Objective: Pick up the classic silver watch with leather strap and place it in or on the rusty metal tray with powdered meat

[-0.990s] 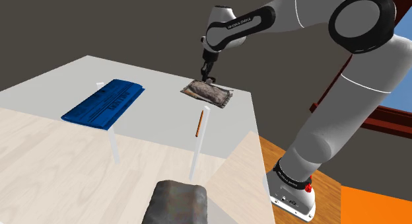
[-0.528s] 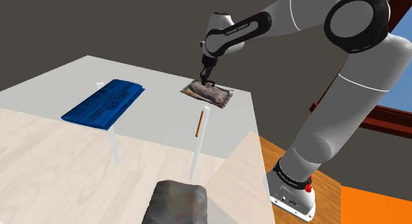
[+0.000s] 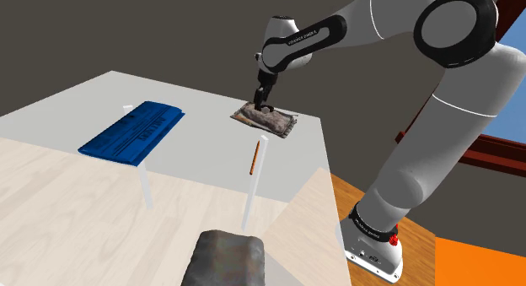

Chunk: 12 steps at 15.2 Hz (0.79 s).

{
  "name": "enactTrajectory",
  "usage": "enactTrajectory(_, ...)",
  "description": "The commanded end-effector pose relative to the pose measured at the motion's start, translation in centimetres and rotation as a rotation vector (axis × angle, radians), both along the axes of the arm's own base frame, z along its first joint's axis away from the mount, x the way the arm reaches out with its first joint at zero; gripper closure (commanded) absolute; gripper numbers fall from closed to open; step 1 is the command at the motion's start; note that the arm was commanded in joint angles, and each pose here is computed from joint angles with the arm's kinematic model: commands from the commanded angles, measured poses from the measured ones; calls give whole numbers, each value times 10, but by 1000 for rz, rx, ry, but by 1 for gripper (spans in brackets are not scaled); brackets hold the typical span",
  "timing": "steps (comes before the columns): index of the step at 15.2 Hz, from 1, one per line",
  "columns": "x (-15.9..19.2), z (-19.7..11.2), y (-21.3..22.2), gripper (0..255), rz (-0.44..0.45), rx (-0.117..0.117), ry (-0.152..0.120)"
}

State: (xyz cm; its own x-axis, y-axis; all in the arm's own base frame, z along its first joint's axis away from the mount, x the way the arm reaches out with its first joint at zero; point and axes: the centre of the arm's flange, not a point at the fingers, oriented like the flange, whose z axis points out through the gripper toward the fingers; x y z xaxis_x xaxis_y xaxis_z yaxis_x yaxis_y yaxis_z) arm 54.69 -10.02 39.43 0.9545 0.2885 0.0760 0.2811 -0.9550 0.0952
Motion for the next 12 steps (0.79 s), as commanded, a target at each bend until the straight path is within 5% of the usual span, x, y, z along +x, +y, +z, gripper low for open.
enactTrajectory(1,0,0,0,0,0,0,0)
enactTrajectory(6,-5,50,3,0,0,0,0)
enactTrajectory(12,-5,50,3,0,0,0,0)
